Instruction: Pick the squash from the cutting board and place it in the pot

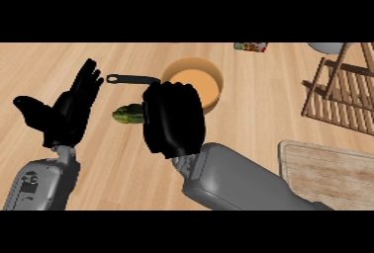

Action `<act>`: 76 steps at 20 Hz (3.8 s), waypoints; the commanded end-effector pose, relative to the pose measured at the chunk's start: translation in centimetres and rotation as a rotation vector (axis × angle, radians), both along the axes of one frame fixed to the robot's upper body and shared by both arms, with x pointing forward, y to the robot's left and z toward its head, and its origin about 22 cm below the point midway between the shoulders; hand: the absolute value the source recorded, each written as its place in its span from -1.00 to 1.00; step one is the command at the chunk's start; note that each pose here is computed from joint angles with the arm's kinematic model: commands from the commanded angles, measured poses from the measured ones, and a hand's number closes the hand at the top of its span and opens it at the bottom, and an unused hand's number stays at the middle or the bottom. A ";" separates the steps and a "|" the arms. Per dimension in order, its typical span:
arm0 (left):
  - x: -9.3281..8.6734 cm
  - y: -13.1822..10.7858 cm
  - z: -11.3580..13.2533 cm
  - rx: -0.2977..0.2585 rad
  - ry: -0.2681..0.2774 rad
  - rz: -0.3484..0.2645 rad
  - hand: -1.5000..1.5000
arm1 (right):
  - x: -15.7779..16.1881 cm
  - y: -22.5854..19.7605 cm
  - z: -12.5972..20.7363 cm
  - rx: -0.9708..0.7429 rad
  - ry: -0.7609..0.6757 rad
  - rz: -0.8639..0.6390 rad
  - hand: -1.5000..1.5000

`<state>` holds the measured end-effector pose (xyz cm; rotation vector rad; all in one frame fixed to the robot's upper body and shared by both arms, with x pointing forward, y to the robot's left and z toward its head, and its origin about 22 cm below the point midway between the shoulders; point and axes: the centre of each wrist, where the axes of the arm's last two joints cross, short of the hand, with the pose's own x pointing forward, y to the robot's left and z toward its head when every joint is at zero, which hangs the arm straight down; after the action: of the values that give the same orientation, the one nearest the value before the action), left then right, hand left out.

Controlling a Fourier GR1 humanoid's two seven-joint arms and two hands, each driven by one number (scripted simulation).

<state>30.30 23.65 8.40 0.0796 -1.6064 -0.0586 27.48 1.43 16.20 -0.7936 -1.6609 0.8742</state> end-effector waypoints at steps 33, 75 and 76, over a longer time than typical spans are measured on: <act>-0.5 1.8 0.8 -0.005 -0.028 0.086 0.00 | 11.6 2.0 0.7 -0.122 -0.218 -0.548 1.00; -1.0 4.2 1.7 -0.012 -0.012 0.149 0.00 | 10.6 -13.8 -5.4 0.789 -0.074 -0.263 -1.00; -2.6 5.7 1.2 -0.009 -0.006 0.163 0.00 | 9.6 -13.7 -4.4 0.749 -0.058 -0.259 -1.00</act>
<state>28.40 28.76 9.00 0.1990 -1.6078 0.0717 38.11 -10.08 11.38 -0.4832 -1.7179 -0.0126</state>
